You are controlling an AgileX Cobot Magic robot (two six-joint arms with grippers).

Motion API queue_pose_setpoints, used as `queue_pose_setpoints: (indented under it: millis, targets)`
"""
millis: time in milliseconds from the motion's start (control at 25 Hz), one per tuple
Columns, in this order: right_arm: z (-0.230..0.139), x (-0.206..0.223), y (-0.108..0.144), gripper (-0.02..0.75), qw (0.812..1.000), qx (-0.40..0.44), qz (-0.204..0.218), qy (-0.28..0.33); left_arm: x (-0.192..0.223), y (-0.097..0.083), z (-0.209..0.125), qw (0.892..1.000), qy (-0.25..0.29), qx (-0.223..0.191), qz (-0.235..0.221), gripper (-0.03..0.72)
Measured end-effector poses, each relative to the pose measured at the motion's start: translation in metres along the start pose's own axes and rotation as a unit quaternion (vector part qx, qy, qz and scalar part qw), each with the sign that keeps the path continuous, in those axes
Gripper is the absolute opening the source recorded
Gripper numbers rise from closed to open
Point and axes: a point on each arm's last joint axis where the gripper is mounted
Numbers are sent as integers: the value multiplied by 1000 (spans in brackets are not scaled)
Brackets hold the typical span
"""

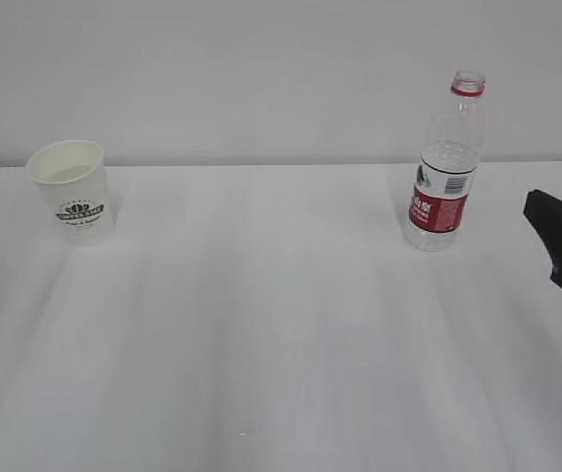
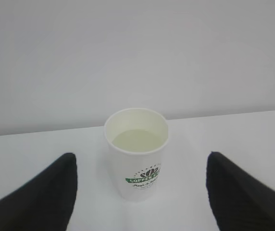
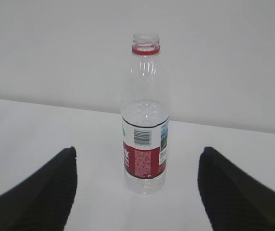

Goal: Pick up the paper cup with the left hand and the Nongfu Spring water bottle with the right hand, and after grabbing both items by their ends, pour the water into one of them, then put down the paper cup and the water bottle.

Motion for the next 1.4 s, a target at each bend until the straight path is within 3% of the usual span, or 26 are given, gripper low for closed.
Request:
queue_pose_setpoints:
  millis: [680,1240,1400]
  targets:
    - [24,-58,-5,589,1000,1,1,-3,-97,-9,40,998,-31,45,15,594]
    - [33,-82,-6,589,999,1,10,37,-145,-4,29,998,18,40,53,591]
    - [41,-89,-8,589,998,-11,13,55,-156,-5,40,997,30,34,63,591]
Point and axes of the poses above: a point on each arm's last joint axis where the gripper is mounted, x pointing out along that axis toward the gripper, y along the wrist's bending axis when the last joint is at zero, z = x × y, and after that the axes turned 9 degrees about -x, right-handed
